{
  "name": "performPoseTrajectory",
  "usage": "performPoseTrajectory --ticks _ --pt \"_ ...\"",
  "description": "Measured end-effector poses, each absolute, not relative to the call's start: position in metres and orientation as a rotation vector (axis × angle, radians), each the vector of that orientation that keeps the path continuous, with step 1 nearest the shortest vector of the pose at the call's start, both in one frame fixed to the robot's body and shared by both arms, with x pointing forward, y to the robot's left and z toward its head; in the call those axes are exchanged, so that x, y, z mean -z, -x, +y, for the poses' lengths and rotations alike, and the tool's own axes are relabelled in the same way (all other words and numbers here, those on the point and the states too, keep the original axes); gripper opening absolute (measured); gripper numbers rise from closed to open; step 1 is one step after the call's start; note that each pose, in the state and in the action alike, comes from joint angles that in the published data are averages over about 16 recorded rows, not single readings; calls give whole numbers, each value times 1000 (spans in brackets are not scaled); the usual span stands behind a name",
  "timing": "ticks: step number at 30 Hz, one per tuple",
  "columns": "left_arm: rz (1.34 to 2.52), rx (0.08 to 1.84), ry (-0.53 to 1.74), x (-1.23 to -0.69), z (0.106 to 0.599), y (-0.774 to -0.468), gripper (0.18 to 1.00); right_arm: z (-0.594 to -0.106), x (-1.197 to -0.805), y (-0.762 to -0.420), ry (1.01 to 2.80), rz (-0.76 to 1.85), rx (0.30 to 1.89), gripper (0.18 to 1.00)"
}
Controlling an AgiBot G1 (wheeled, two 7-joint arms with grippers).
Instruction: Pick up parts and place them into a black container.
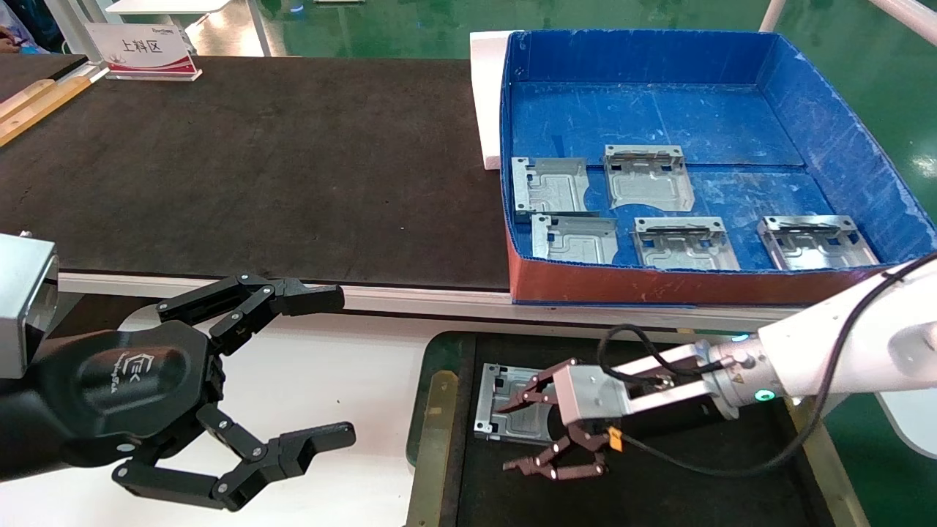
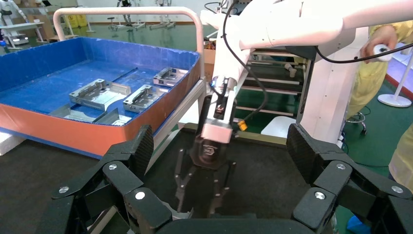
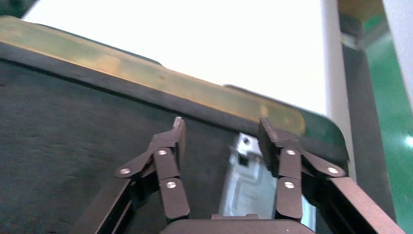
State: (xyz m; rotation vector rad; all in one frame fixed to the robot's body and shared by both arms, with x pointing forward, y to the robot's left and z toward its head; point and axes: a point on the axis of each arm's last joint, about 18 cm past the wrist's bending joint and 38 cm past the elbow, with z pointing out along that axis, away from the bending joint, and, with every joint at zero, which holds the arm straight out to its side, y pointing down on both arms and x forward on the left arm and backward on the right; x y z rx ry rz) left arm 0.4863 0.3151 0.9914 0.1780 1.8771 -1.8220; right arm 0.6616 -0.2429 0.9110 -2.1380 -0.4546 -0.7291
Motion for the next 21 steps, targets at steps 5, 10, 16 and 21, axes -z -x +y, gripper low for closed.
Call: performPoseTrajectory --ticks 5,10,16,21 --pt "1877 1822 -178 -991 315 -486 1001 -241 -934 -653 2060 -502 750 606" --pt "1877 1822 -178 -991 315 -486 1001 -238 -956 -646 1978 -513 770 729" --pt "1877 1822 -177 -991 315 -486 1001 -237 -969 -640 1927 -509 773 845" --pt "1877 1822 -177 -991 315 -486 1001 -238 -970 -639 1912 -506 774 919"
